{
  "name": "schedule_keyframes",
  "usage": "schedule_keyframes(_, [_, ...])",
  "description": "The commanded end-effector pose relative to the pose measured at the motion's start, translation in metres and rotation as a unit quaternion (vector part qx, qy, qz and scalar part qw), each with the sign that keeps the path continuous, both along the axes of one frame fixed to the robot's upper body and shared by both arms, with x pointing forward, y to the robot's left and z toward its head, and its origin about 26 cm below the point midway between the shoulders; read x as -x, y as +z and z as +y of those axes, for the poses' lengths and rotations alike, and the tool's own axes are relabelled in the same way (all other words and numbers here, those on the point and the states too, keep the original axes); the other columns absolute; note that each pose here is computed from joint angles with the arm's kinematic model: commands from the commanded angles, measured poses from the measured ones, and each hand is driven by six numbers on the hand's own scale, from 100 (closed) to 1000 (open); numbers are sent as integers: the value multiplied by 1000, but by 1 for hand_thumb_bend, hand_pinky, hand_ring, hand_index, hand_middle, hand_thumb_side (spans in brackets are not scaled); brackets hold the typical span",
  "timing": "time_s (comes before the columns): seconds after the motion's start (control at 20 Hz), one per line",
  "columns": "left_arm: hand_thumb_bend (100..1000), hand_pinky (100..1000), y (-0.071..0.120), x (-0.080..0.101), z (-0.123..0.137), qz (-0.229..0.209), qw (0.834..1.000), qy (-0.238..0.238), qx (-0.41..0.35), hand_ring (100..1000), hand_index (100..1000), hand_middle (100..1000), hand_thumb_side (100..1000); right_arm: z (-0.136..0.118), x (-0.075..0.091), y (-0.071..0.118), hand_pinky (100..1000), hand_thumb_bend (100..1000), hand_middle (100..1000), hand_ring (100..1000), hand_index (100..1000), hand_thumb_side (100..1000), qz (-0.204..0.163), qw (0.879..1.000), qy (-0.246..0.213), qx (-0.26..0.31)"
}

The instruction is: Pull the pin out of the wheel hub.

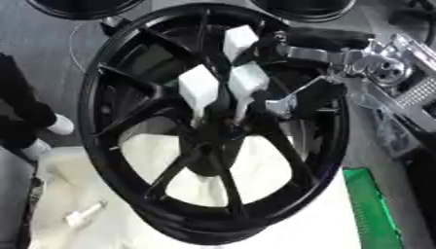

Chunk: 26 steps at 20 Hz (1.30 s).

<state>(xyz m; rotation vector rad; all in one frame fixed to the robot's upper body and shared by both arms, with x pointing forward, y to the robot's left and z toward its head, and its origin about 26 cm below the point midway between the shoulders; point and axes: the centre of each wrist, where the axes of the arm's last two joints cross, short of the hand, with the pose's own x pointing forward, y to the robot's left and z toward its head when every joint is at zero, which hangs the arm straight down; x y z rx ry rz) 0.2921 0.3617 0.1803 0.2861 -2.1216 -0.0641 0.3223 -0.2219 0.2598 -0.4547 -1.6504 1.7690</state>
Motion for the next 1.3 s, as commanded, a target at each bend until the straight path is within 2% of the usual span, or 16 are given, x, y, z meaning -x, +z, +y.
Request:
schedule_keyframes(0.05, [100, 588, 11, 2, 1, -16, 1000, 0, -13, 743, 755, 739, 751, -3, 0, 5, 853, 100, 649, 841, 872, 326, -9, 1000, -4, 9])
schedule_keyframes(0.3, [100, 587, 11, 3, 1, -17, 1000, 0, -12, 743, 755, 738, 751, -2, -1, 3, 849, 100, 617, 836, 856, 324, -11, 1000, -6, 14])
schedule_keyframes(0.65, [100, 587, 11, 3, 1, -15, 1000, 0, -12, 743, 754, 737, 752, -2, -2, 3, 834, 100, 522, 803, 732, 298, -13, 1000, -12, 4])
schedule_keyframes(1.05, [100, 586, 11, 3, 1, -15, 1000, 2, -11, 742, 754, 736, 753, -3, -3, -1, 792, 100, 441, 716, 642, 254, -7, 999, -30, -9])
schedule_keyframes(1.1, [100, 586, 11, 3, 1, -14, 1000, 2, -12, 742, 753, 736, 752, -3, -3, 0, 776, 100, 387, 671, 576, 234, -8, 999, -33, -14])
schedule_keyframes(1.15, [100, 586, 11, 3, 1, -14, 1000, 2, -12, 742, 753, 736, 753, -3, -3, 2, 769, 100, 365, 652, 548, 227, -12, 999, -38, -24])
schedule_keyframes(1.3, [100, 586, 10, 3, 2, -13, 1000, 3, -12, 742, 753, 735, 750, -2, 2, 8, 744, 100, 332, 616, 512, 222, -20, 997, -47, -52])
